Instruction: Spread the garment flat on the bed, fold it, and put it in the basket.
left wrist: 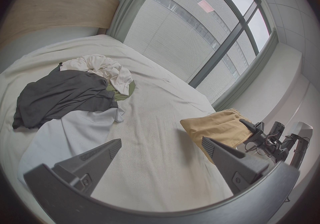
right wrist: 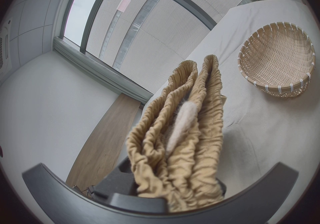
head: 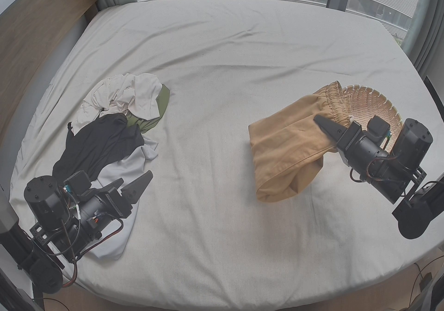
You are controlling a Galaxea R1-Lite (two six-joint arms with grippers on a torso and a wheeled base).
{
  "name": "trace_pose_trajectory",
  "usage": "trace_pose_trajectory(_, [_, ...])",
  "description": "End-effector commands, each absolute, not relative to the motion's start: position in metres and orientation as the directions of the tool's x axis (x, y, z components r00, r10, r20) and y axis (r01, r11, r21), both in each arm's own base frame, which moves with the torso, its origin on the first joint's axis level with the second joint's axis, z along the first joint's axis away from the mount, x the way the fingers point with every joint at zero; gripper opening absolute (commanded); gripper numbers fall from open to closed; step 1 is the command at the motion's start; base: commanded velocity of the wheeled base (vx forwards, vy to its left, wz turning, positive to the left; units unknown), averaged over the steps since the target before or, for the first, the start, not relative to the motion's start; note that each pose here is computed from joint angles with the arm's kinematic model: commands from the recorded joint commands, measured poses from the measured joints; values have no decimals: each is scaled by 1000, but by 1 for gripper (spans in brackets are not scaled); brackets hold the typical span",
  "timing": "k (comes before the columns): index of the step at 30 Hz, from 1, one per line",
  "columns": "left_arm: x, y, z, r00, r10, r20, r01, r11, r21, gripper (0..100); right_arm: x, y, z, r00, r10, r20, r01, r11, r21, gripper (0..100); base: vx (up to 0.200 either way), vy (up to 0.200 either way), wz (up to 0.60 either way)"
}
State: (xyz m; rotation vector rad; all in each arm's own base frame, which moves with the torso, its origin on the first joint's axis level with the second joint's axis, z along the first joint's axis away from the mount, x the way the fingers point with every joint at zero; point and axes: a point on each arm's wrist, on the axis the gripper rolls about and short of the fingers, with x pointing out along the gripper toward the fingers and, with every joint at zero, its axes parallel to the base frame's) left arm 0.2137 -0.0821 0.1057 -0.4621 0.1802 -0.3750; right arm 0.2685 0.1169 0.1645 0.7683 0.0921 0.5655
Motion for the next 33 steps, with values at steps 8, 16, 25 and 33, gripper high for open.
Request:
trace_pose_trajectory(8, [215, -84, 105, 914, -397, -87, 315, 828, -465, 100, 267, 116, 164, 848, 515, 123, -450, 579, 680, 0, 0, 0, 0])
trace_pose_trajectory(16, [215, -85, 104, 912, -400, -90, 318, 830, -458, 100, 268, 117, 165, 848, 515, 124, -451, 578, 680, 0, 0, 0, 0])
trace_pose_trajectory(25, [217, -86, 99, 914, -390, -110, 312, 850, -424, 100, 268, 117, 166, 847, 516, 129, -455, 577, 679, 0, 0, -111, 0])
trace_pose_trajectory(33, [216, -88, 99, 911, -397, -113, 317, 848, -425, 100, 268, 116, 166, 847, 515, 130, -455, 577, 679, 0, 0, -200, 0])
